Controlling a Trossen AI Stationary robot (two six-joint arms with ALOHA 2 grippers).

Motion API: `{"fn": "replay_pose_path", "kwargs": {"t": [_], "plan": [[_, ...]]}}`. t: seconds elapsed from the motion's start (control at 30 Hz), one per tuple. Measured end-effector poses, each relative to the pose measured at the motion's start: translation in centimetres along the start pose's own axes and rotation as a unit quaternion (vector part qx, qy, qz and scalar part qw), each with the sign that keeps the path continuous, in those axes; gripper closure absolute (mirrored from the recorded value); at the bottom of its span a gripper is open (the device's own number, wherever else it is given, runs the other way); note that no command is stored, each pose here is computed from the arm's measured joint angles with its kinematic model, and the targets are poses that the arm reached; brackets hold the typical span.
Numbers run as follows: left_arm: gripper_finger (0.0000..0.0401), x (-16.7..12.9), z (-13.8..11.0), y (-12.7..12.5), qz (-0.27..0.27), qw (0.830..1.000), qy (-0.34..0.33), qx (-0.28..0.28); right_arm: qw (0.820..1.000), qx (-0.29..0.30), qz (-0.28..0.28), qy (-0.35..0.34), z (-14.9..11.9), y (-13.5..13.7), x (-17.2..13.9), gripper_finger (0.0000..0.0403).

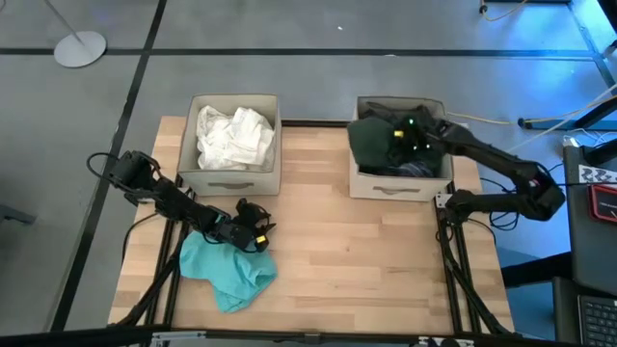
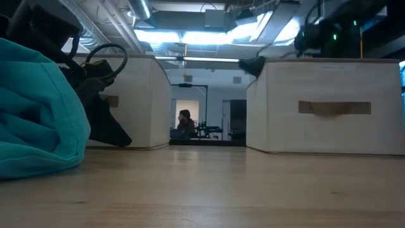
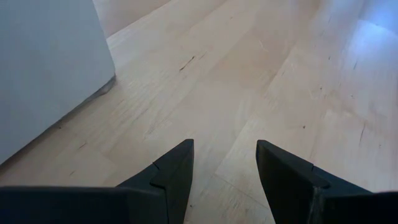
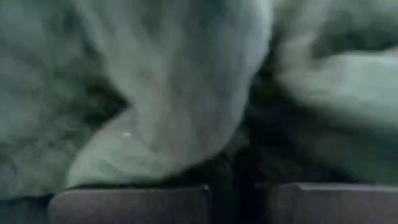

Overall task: Sort clothes
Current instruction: Put the green jacket into the right brown bin

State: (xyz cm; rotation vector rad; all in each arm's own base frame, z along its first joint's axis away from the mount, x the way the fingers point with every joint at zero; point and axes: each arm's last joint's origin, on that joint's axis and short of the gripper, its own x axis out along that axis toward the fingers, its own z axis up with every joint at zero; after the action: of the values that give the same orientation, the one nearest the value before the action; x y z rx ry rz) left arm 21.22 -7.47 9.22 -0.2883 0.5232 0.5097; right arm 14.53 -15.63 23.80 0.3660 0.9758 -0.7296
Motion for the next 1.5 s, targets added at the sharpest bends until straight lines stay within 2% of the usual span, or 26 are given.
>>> {"fn": "replay_pose_path", "kwargs": {"t": [0.07,0.23,0.53,0.7,1.07,1.23,1.5], "plan": [[0.0235,0.0,0.0,0.0,0.001,1.0,0.0,0.0,1.0,0.011,0.025,0.003,-1.1,0.2,1.5,0.0388],[0.0235,0.0,0.0,0.0,0.002,1.0,-0.002,-0.001,0.999,0.034,0.036,0.018,-2.7,0.4,3.8,0.0387],[0.0235,0.0,0.1,0.0,0.006,1.0,-0.006,-0.003,0.994,0.053,0.041,0.082,-3.0,0.5,6.8,0.0386],[0.0235,0.0,0.1,0.0,0.005,1.0,-0.007,-0.004,0.994,0.051,0.041,0.086,-2.9,0.5,7.0,0.0381],[0.0235,0.0,0.0,0.0,0.005,1.0,-0.006,-0.01,0.997,0.033,0.027,0.071,0.1,0.2,2.8,0.0335],[0.0235,0.0,0.0,0.0,0.005,1.0,-0.006,-0.009,0.997,0.022,0.024,0.068,2.0,0.1,0.3,0.0289],[0.0235,0.0,0.0,0.0,0.005,1.0,-0.006,-0.009,0.996,0.004,-0.054,0.068,5.1,-0.6,-5.2,0.0211]]}}
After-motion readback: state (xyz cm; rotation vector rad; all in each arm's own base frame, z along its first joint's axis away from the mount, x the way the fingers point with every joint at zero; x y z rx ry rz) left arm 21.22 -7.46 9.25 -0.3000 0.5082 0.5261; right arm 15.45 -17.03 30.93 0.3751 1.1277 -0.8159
